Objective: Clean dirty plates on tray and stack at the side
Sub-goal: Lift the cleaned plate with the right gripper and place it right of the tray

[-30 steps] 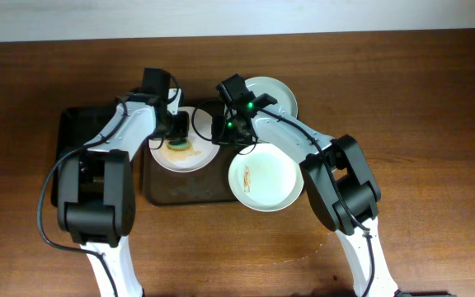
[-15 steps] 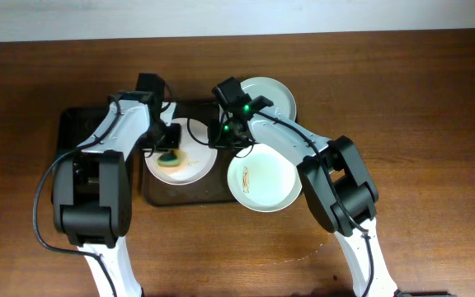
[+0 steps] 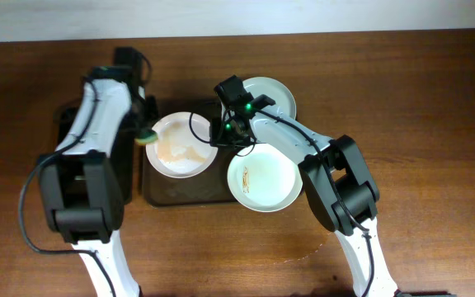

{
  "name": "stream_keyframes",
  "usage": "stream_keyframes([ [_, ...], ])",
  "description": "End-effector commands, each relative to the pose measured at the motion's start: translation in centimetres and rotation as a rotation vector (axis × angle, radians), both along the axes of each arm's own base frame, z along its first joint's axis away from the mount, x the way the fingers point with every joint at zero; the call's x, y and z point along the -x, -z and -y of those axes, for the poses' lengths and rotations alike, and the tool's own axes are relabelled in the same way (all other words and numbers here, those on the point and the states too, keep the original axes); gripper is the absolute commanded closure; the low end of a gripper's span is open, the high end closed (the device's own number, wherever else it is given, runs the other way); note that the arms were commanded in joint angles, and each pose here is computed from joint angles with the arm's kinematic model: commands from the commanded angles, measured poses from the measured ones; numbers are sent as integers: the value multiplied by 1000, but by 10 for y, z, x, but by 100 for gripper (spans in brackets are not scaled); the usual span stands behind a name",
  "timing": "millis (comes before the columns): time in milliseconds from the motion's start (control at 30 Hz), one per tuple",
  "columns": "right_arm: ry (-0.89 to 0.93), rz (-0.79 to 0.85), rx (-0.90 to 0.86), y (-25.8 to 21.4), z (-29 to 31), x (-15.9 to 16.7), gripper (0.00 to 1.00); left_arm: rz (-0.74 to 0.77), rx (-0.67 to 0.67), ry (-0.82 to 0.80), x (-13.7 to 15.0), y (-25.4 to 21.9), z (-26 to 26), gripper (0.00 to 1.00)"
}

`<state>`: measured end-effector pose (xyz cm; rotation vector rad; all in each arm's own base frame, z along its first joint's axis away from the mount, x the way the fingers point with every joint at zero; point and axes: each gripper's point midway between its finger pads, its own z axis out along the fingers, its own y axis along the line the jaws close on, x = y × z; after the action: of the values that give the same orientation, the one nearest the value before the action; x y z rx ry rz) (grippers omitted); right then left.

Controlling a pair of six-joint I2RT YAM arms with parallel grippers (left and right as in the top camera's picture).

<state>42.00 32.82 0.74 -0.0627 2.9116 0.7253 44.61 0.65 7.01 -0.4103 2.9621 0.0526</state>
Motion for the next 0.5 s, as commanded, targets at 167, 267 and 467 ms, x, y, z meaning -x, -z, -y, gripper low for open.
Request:
stream_keyframes([
  [167, -51, 196, 143, -82, 10, -21, 96, 9, 100, -75, 8, -35, -72, 100],
  [267, -40, 310, 368, -115, 32, -24, 96, 17, 101, -92, 10, -35, -89, 99],
  [467, -9, 598, 882, -169, 52, -6, 96, 68, 90, -116, 0, -37, -103, 99],
])
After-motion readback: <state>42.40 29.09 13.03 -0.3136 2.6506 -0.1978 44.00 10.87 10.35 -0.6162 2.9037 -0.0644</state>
